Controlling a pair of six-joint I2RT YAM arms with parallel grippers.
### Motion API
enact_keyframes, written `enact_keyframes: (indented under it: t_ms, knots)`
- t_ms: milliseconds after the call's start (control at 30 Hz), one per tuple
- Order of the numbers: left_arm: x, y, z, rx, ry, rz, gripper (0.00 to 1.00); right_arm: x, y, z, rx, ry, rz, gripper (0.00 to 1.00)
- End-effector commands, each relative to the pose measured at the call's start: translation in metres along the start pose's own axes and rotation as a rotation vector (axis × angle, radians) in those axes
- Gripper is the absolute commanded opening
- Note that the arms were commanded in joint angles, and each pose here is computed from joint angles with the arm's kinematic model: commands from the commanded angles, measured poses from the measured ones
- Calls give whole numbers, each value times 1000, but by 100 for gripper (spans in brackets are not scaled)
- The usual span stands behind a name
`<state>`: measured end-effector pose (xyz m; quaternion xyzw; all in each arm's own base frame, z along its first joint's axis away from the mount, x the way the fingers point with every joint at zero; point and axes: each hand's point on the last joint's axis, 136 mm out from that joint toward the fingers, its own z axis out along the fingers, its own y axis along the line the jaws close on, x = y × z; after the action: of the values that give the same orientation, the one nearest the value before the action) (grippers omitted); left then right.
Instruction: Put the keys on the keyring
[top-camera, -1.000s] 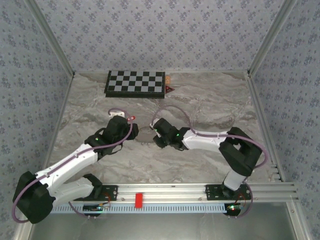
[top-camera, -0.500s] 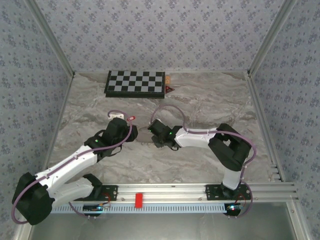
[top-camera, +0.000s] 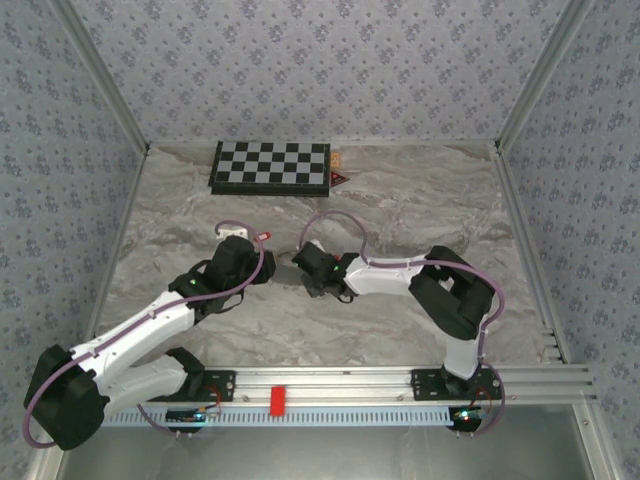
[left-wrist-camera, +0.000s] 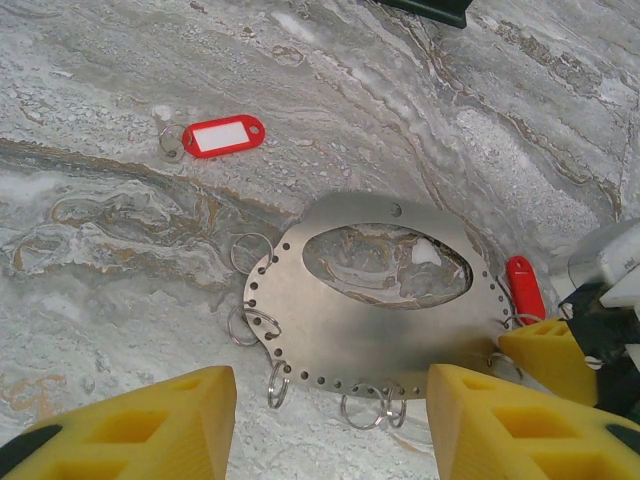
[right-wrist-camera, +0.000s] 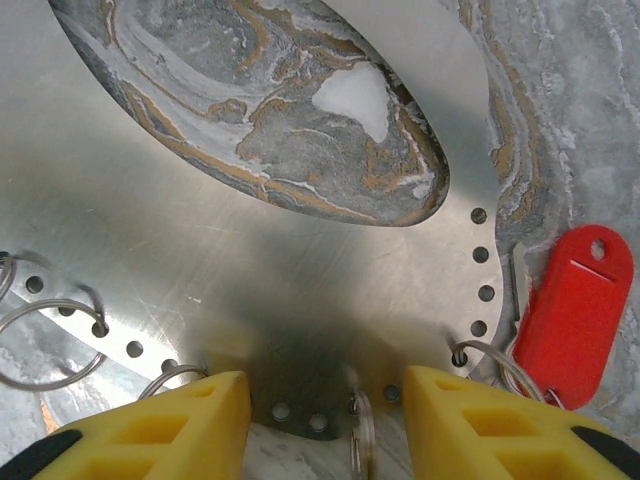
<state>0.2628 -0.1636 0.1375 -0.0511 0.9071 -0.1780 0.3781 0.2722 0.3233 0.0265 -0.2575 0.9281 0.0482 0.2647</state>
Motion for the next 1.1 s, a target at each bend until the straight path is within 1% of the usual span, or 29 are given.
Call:
enact_keyframes:
  t_ms: [0, 333, 433, 533, 600, 633, 733, 833, 900, 1000, 1067]
  knots:
    - [-4, 1, -4, 10, -21, -17, 53, 11, -4, 4, 35, 38, 7, 44]
    - [-5, 0, -3, 11, -22, -18, 53, 7, -11, -11, 21, -5, 47, 35]
    - [-4, 1, -2, 8, -19, -18, 53, 7, -13, -14, 6, -5, 61, 31]
    - [-4, 0, -3, 10, -20, -20, 53, 9, -15, -15, 10, -3, 73, 29]
    - [-4, 0, -3, 12, -20, -20, 53, 10, -17, -16, 9, -3, 80, 24]
    - [-5, -1, -3, 13, -20, -22, 53, 11, -18, -17, 8, -4, 82, 23]
    - [-4, -1, -2, 13, -19, -21, 53, 14, -21, -16, 15, 4, 87, 25]
    - [-5, -2, -3, 19, -18, -20, 53, 13, -20, -14, 9, -4, 80, 32]
    - [-6, -2, -3, 18, -20, -21, 53, 14, -18, -13, 4, -2, 77, 32]
    - [-5, -2, -4, 21, -18, -22, 53, 18, -19, -11, 8, 12, 76, 27]
    - [-5, -2, -4, 20, -16, -22, 53, 19, -20, -11, 15, 10, 73, 21]
